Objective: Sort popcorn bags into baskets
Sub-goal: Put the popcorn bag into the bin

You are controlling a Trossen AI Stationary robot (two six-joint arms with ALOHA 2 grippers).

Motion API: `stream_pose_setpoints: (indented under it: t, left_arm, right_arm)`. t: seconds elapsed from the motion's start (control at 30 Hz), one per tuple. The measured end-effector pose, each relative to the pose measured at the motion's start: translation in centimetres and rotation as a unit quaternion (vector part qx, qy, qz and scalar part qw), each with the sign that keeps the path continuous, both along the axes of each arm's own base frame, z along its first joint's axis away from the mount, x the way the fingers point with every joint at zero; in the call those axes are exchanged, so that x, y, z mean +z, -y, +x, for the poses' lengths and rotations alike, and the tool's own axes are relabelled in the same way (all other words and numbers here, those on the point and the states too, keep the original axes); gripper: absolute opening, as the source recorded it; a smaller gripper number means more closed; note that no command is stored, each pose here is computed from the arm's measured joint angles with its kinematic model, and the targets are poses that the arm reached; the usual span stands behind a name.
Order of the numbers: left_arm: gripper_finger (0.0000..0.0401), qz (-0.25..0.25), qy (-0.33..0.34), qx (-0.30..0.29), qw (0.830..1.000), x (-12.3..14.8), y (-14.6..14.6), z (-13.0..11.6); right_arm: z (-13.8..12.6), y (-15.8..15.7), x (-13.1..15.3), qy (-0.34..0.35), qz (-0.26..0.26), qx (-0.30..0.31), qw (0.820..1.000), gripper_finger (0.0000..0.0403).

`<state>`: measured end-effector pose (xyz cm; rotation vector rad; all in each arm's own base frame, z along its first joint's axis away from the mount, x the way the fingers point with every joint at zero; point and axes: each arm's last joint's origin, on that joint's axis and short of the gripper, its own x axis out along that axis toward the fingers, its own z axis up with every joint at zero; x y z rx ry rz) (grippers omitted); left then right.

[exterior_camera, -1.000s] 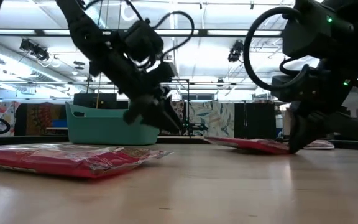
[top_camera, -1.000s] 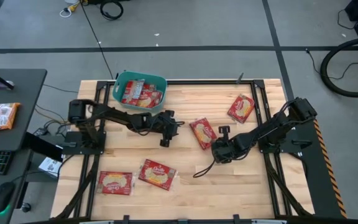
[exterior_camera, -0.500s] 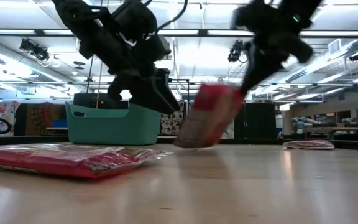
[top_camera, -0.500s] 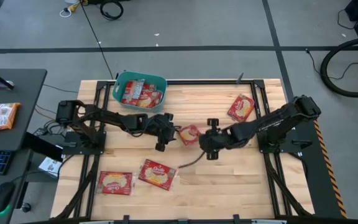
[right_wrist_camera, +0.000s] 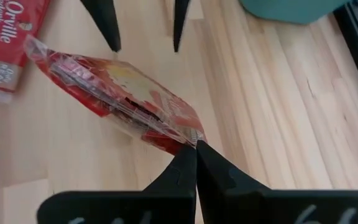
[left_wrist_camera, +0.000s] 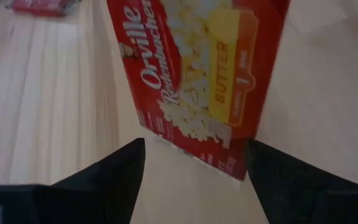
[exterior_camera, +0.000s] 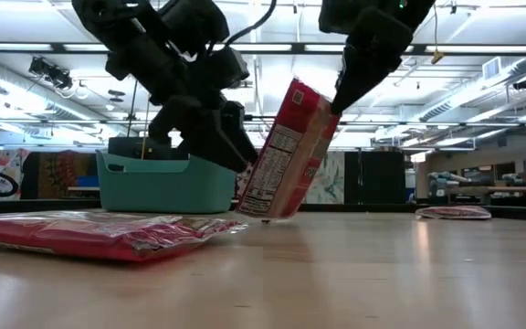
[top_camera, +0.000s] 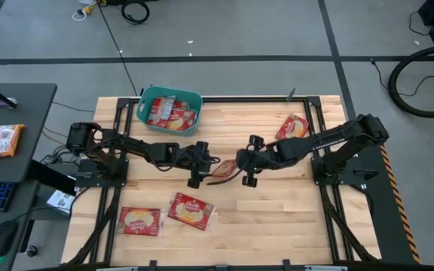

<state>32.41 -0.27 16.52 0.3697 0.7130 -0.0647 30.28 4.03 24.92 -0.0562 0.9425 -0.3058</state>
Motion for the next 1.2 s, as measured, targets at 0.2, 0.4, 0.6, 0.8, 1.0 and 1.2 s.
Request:
stream_pose_setpoints:
  t: [0.2, 0.4, 0.6, 0.8, 1.0, 1.2]
  left_arm:
    - [0.0281, -0.024, -0.012, 0.005, 1.0, -0.2, 0.3, -0.2]
    - [0.0281, -0.054, -0.006, 0.008, 0.998, 0.2, 1.0, -0.3]
    - [0.0281, -0.07, 0.038, 0.044, 0.996, 0.6, 1.6, 0.3]
    - [0.0281, -0.058, 0.09, 0.093, 0.99, 1.3, 1.7, 0.7]
    - [0.025, -0.033, 0.101, 0.1, 0.989, 1.5, 1.6, 0.8]
    - [0.0181, -0.03, 0.097, 0.104, 0.989, 1.4, 1.5, 0.7]
  right_arm:
    - [0.0, 0.5, 0.0, 0.0, 0.009, -0.019, 1.0, 0.0002]
    - [0.0, 0.9, -0.1, 0.001, 0.021, -0.04, 0.999, 0.0002]
    - [0.1, 1.0, 0.0, 0.015, 0.041, -0.063, 0.997, 0.0002]
    - [0.6, 0.7, 0.2, 0.044, 0.075, -0.058, 0.995, 0.0002]
    - [0.9, 0.4, 0.5, 0.059, 0.097, -0.038, 0.993, 0.0003]
    - [1.2, -0.4, 0.8, 0.08, 0.093, -0.008, 0.992, 0.0005]
